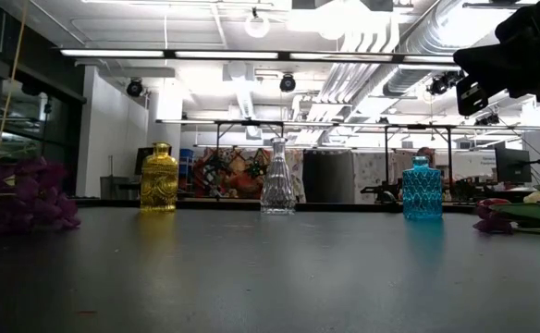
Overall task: Sort flowers into vase by color
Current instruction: Put the top left purple flowers into the yellow flower vase
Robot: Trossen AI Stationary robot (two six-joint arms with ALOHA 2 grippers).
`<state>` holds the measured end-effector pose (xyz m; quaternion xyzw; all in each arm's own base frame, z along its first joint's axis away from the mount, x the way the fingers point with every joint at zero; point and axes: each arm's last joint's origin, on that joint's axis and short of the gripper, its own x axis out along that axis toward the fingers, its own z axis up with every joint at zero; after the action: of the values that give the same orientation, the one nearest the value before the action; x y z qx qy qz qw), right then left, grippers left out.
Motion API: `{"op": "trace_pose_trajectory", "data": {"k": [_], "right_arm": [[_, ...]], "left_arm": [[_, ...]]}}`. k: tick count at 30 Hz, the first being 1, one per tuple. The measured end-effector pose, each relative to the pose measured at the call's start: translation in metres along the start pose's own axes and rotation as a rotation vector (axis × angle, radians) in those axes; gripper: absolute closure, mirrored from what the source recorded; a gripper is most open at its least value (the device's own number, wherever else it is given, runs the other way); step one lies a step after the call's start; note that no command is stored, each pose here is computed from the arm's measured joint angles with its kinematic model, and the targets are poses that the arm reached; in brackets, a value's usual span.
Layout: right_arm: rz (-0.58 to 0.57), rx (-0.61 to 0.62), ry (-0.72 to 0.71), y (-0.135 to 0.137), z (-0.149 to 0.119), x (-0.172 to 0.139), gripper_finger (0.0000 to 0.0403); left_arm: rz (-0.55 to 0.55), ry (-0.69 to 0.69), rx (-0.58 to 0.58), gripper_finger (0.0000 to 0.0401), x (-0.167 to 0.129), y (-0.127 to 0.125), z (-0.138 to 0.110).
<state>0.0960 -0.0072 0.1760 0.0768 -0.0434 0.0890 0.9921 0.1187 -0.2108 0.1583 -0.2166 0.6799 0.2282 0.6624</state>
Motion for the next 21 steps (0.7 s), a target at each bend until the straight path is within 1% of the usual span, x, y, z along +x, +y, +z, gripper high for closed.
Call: {"op": "trace_pose_trajectory", "data": {"k": [3, 7, 8, 9, 12, 15, 17, 19, 21], "right_arm": [[0.000, 0.000, 0.001, 0.000, 0.000, 0.000, 0.0402], [-0.001, 0.002, 0.004, 0.000, 0.000, 0.000, 0.0402], [-0.001, 0.001, 0.004, 0.000, 0.000, 0.000, 0.0402], [-0.001, 0.001, 0.004, 0.000, 0.000, 0.000, 0.0402], [0.000, 0.002, 0.004, 0.000, 0.000, 0.000, 0.0402], [-0.001, 0.002, 0.005, 0.000, 0.000, 0.000, 0.0402], [-0.001, 0.003, 0.007, 0.000, -0.001, 0.000, 0.0402], [-0.002, 0.004, 0.011, 0.000, -0.001, 0.000, 0.0402], [-0.002, 0.004, 0.011, 0.000, -0.001, 0.000, 0.0402]], "left_arm": [[0.001, 0.000, -0.002, 0.0295, 0.000, 0.000, 0.000], [-0.004, -0.003, 0.024, 0.0374, -0.005, 0.001, 0.001], [-0.002, -0.014, 0.030, 0.0386, -0.008, 0.002, 0.001], [-0.004, -0.034, 0.035, 0.0391, -0.013, 0.002, 0.002], [-0.025, -0.110, 0.056, 0.0386, -0.033, 0.002, 0.004], [-0.053, -0.239, 0.081, 0.0395, -0.059, 0.002, 0.007], [-0.086, -0.373, 0.099, 0.0397, -0.078, 0.002, 0.010], [-0.117, -0.545, 0.131, 0.0396, -0.096, 0.003, 0.014], [-0.144, -0.756, 0.167, 0.0396, -0.111, 0.004, 0.019]]}}
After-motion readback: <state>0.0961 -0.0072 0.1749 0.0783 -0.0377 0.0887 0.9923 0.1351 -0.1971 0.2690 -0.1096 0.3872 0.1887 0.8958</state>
